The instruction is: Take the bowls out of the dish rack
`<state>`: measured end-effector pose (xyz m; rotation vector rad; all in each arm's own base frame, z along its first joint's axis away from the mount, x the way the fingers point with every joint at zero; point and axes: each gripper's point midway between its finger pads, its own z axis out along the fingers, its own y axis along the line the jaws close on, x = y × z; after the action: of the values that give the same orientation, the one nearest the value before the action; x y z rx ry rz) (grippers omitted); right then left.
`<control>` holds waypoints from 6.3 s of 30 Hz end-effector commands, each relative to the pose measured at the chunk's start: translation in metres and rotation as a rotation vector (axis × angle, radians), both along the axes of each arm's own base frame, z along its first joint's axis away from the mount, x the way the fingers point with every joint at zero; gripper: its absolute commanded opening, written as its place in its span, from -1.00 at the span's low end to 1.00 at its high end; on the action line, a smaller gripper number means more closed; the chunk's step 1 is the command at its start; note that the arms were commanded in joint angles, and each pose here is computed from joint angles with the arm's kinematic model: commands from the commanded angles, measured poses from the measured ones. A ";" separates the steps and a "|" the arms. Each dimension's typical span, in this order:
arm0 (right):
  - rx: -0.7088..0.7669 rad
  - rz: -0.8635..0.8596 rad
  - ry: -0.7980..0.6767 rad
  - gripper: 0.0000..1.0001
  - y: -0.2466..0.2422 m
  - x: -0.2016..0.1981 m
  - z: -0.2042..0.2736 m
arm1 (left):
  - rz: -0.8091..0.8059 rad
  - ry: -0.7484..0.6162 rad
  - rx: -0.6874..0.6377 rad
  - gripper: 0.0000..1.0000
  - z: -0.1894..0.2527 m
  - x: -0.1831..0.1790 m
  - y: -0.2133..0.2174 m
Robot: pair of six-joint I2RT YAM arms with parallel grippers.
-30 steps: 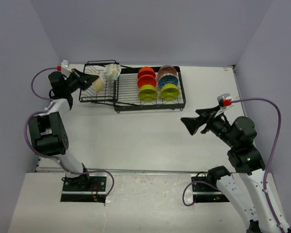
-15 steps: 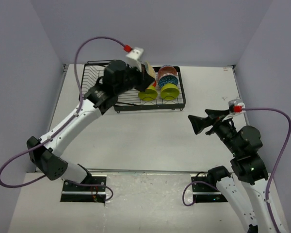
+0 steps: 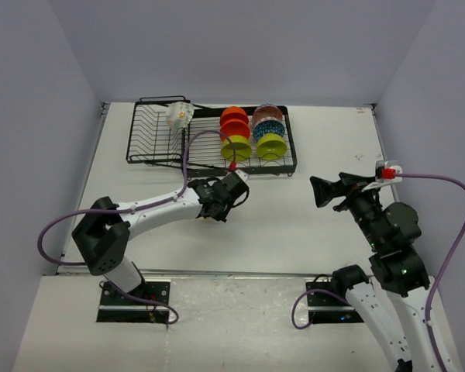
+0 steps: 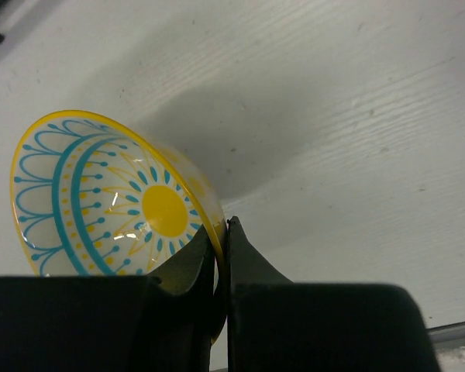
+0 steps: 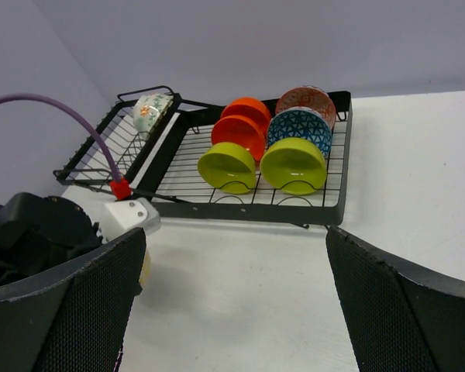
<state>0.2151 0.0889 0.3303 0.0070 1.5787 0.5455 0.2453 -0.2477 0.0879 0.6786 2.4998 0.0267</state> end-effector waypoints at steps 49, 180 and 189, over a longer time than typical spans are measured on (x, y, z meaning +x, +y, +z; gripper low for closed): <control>0.025 0.180 0.031 0.98 0.036 0.006 -0.004 | 0.675 -0.584 -0.298 1.00 0.214 0.063 0.149; 0.760 0.717 0.452 0.04 0.405 0.340 -0.121 | 0.742 -0.730 -0.473 1.00 0.192 0.024 0.248; 0.797 0.723 0.453 -0.12 0.404 0.340 -0.126 | 0.709 -0.716 -0.487 1.00 0.193 0.025 0.241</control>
<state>0.5563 0.4904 0.1886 0.1857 1.7582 1.7747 0.2655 -0.0018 0.2704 -0.4216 1.8409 -0.0447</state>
